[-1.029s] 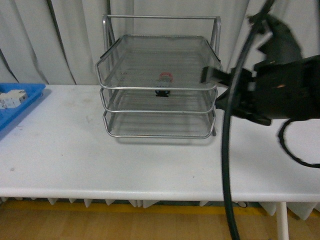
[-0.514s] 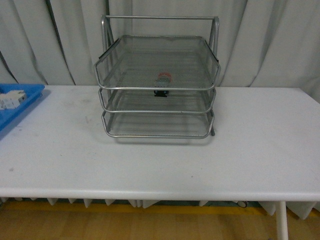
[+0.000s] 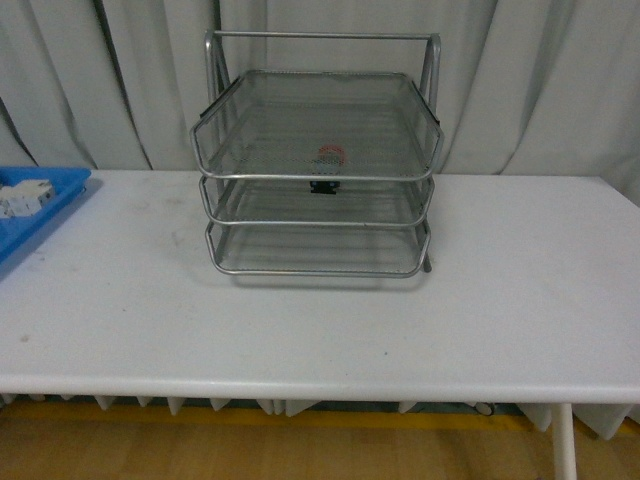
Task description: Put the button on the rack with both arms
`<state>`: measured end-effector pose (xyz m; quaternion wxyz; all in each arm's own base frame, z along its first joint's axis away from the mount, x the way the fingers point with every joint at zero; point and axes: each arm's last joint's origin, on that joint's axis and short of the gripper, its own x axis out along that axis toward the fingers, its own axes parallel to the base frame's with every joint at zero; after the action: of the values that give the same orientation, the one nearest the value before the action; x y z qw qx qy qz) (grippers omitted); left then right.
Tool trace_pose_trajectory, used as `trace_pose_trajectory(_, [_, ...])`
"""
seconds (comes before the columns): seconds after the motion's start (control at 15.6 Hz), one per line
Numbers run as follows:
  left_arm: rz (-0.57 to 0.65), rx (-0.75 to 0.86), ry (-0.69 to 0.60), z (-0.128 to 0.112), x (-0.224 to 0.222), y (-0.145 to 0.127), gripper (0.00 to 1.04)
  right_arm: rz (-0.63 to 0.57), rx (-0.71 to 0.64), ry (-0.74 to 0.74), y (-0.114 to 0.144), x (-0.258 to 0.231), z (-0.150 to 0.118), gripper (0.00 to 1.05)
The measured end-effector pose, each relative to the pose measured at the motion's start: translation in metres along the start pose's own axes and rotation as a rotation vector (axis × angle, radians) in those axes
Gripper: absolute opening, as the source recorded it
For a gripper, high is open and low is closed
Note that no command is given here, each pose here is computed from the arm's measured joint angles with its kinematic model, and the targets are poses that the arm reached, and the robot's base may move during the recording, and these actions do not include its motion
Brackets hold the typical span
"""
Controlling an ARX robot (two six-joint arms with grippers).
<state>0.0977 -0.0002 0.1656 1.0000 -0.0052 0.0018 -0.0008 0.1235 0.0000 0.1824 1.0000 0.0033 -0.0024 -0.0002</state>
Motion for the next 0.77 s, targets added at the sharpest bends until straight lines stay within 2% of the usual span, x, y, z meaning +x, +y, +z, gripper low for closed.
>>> trace_pose_trajectory(0.39, [0.0, 0.0, 0.0, 0.0, 0.0, 0.0, 0.98, 0.0, 0.0, 0.002, 0.0, -0.009, -0.013, 0.02])
trace_pose_trajectory(0.77, [0.0, 0.0, 0.0, 0.0, 0.0, 0.0, 0.98, 0.0, 0.0, 0.0, 0.0, -0.016, -0.013, 0.02])
